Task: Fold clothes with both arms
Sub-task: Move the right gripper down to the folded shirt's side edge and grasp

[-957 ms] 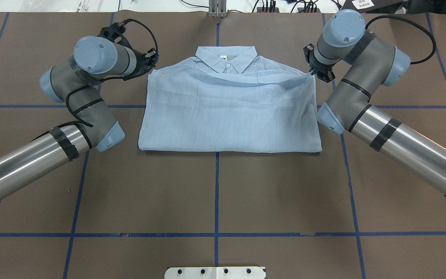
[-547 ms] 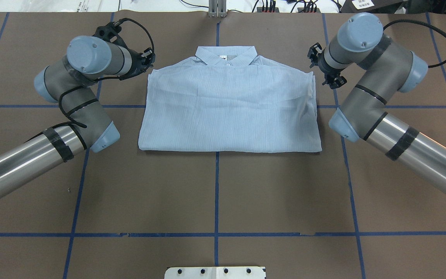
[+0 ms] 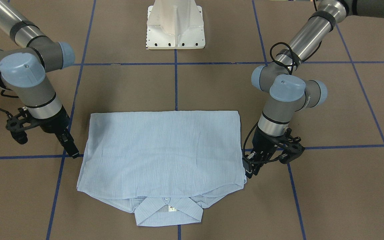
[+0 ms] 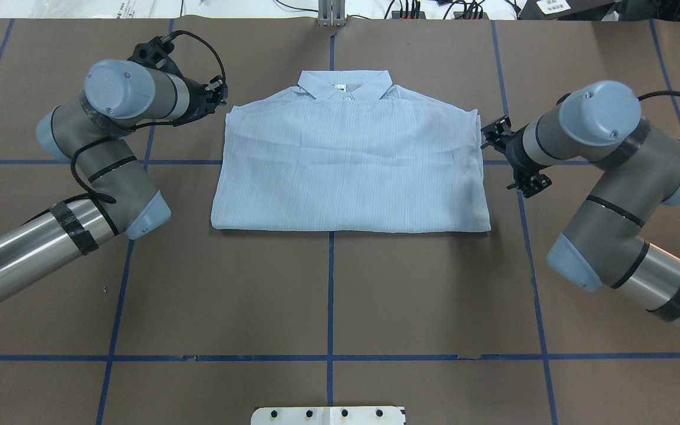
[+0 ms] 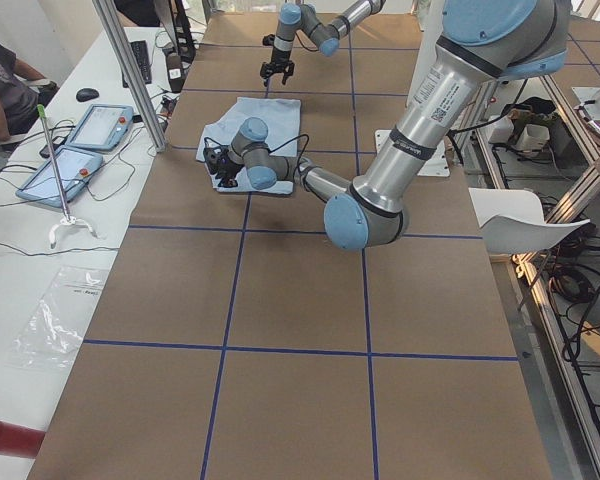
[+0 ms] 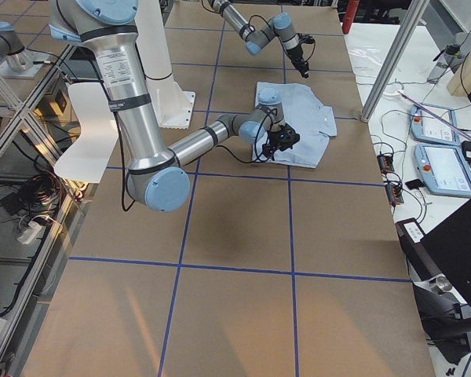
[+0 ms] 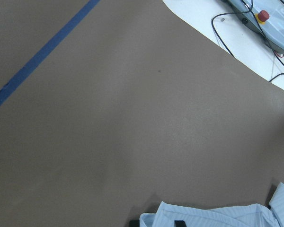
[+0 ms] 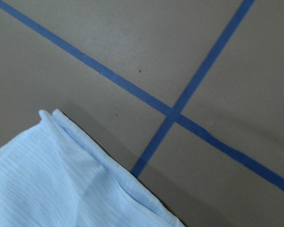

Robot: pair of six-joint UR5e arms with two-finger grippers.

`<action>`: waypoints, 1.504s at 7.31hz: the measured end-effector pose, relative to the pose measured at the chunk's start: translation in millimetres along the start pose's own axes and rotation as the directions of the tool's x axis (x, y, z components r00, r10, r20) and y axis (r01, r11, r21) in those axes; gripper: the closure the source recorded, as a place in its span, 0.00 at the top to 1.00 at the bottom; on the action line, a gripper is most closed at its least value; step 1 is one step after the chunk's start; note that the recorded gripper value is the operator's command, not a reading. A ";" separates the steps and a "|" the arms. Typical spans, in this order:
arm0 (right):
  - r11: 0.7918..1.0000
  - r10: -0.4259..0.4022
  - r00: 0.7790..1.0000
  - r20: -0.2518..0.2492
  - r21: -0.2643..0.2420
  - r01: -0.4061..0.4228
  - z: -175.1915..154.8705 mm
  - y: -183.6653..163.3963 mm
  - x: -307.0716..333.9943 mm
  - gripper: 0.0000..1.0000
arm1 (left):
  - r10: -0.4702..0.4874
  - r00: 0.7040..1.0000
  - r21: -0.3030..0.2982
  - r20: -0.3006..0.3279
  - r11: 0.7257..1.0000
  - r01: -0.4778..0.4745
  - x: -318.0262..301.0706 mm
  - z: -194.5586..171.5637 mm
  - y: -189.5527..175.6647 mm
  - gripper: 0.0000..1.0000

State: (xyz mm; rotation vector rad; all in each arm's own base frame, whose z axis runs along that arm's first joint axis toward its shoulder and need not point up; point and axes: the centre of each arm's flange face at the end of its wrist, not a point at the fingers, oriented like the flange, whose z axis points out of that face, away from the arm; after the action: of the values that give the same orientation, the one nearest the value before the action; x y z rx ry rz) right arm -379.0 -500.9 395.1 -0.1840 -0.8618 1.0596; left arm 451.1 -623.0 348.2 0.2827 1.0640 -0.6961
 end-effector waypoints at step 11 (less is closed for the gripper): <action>0.999 -0.024 0.994 -0.104 -0.033 0.021 42.9 59.4 58.0 0.00 | -0.006 1.000 0.005 -0.014 1.000 0.007 3.8 -10.0 0.8 0.37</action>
State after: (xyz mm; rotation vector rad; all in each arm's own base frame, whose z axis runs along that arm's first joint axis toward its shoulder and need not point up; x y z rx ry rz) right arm -437.7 -434.2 423.7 -0.2536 -0.7853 1.0071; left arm 445.7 -618.5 340.1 0.2893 1.0773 -0.7037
